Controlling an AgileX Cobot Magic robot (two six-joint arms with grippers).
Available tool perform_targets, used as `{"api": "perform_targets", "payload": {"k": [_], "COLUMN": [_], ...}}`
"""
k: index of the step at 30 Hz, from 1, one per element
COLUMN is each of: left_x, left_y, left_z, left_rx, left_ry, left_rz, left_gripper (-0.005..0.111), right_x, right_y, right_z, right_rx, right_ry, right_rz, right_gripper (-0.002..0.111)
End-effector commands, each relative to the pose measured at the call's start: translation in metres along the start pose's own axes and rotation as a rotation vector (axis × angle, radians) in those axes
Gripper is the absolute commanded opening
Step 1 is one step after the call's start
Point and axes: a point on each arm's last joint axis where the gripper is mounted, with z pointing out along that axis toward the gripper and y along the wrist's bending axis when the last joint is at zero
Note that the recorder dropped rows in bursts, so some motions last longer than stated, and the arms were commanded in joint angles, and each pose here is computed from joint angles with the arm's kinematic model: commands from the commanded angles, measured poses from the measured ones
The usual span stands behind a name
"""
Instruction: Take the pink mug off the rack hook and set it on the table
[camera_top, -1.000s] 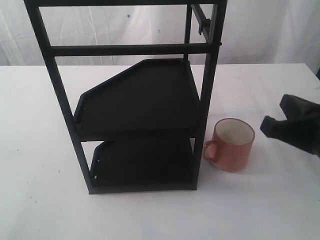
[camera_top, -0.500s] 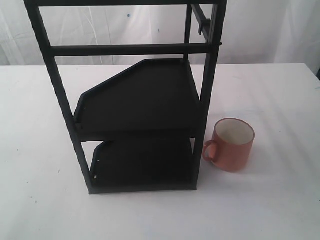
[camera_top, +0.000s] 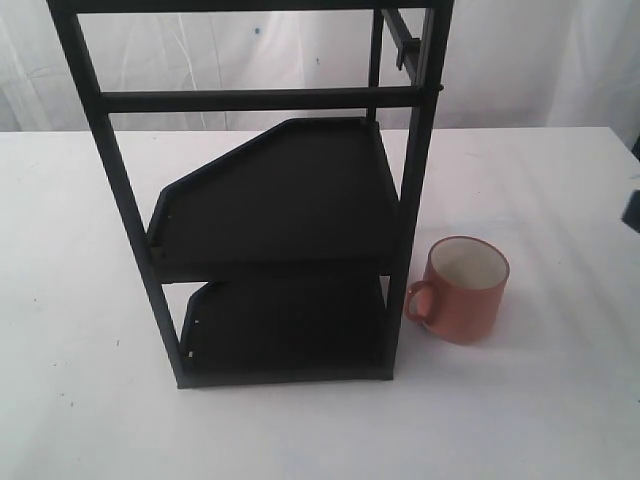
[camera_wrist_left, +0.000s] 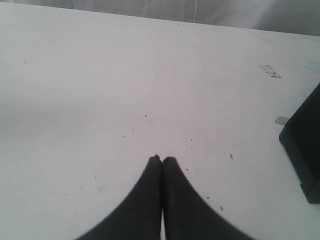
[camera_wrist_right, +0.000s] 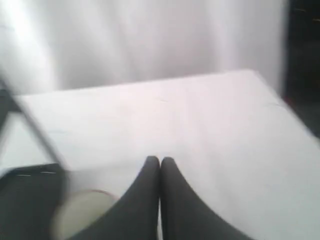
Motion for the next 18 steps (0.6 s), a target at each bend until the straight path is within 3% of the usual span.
{"api": "perform_targets", "payload": {"k": [1,2,3,5,6,7,10,12,15,18], "left_x": [0.000,0.000,0.000,0.000,0.000,0.000,0.000,0.000,0.000,0.000], "left_y": [0.000,0.000,0.000,0.000,0.000,0.000,0.000,0.000,0.000,0.000], "left_z": [0.000,0.000,0.000,0.000,0.000,0.000,0.000,0.000,0.000,0.000], "left_rx": [0.008,0.008,0.008,0.008,0.008,0.008,0.008,0.008,0.008,0.008], "left_ry": [-0.001,-0.001,-0.001,-0.001,-0.001,-0.001,-0.001,-0.001,-0.001,-0.001], "left_rz": [-0.006,-0.006,-0.006,-0.006,-0.006,-0.006,-0.006,-0.006,-0.006,-0.006], "left_gripper": [0.000,0.000,0.000,0.000,0.000,0.000,0.000,0.000,0.000,0.000], "right_x": [-0.019,-0.015,-0.010,0.001,-0.004,-0.013,-0.050,-0.055,-0.047,-0.028], "right_y": [0.041,0.039,0.033,0.008,-0.003,-0.005,0.007,0.010,0.008,0.004], "right_z": [-0.008,-0.001,0.006,0.015,0.017,0.016,-0.033,-0.067,-0.103,-0.118], "right_rx": [-0.429,-0.390,-0.328,-0.071,0.072,0.102,0.020,0.015,0.049,0.062], "right_ry": [0.059,0.193,0.335,0.603,0.572,0.468,-0.040,-0.260,-0.415,-0.401], "right_rz": [-0.086,-0.057,-0.117,-0.209,-0.180,-0.191,-0.353,-0.423,-0.535,-0.573], "right_gripper": [0.000,0.000,0.000,0.000,0.000,0.000,0.000,0.000,0.000,0.000]}}
